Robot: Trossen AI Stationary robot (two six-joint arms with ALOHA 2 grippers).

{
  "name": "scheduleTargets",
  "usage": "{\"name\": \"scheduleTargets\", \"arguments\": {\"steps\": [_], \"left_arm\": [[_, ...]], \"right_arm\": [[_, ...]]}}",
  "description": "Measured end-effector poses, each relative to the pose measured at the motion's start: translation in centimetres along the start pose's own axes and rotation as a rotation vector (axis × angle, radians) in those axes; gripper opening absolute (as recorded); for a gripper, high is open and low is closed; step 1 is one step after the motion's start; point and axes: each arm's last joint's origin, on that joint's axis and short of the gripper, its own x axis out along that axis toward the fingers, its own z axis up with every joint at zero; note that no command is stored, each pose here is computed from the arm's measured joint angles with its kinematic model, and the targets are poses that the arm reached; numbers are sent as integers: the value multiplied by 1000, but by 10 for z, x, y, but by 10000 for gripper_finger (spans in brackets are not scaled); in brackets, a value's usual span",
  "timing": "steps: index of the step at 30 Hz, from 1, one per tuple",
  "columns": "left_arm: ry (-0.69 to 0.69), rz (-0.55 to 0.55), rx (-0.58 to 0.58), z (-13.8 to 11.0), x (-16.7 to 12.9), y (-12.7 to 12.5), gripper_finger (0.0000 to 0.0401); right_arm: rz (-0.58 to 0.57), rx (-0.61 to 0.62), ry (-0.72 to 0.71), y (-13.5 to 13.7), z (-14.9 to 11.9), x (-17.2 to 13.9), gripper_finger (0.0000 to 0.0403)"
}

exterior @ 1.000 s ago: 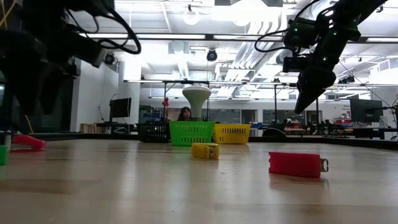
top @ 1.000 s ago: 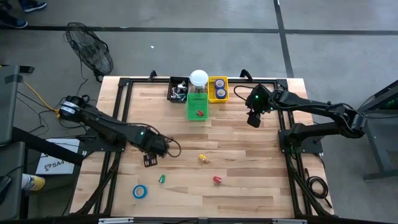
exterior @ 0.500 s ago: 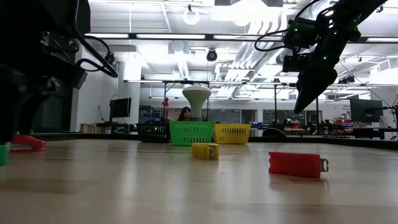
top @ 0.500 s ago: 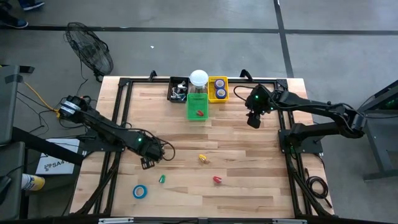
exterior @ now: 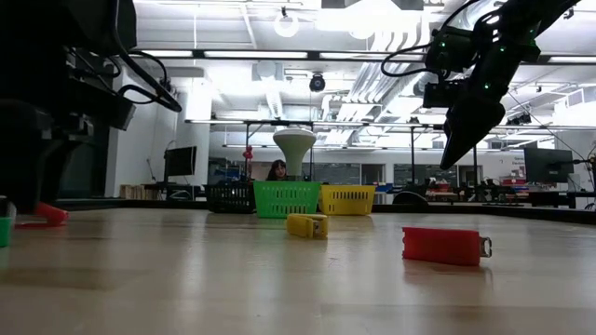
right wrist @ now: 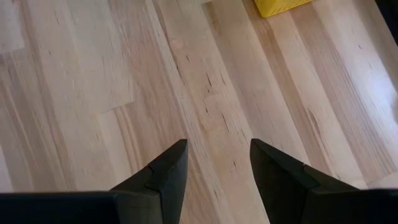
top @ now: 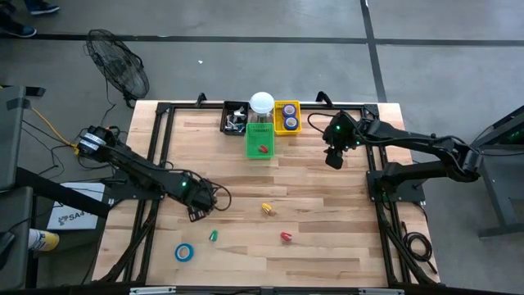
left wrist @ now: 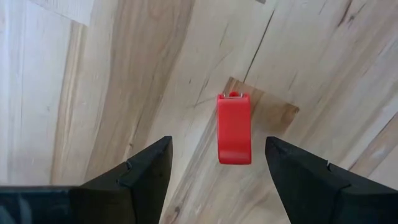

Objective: Pick and place Stapler, Stapler remover, tape
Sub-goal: Put the left red stapler into the green bin

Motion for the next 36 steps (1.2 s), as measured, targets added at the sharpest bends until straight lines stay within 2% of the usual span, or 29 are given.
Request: {"name": "scheduleTargets", "arguments": {"steps": [7,14,19,36], "left_arm": [[-3,-3,-7,0,1,0,250],[-24,-57,-23,-5,17,1,250],[-20,-61,-31,-6,18,1,243],[-14,-109,-40,-4,19,-2,105]], "right_arm": [[0,0,1,0,0,0,165],[0,0,0,0,0,0,165],[0,3,1,0,0,0,165],[1,3,4,0,0,0,165]]}}
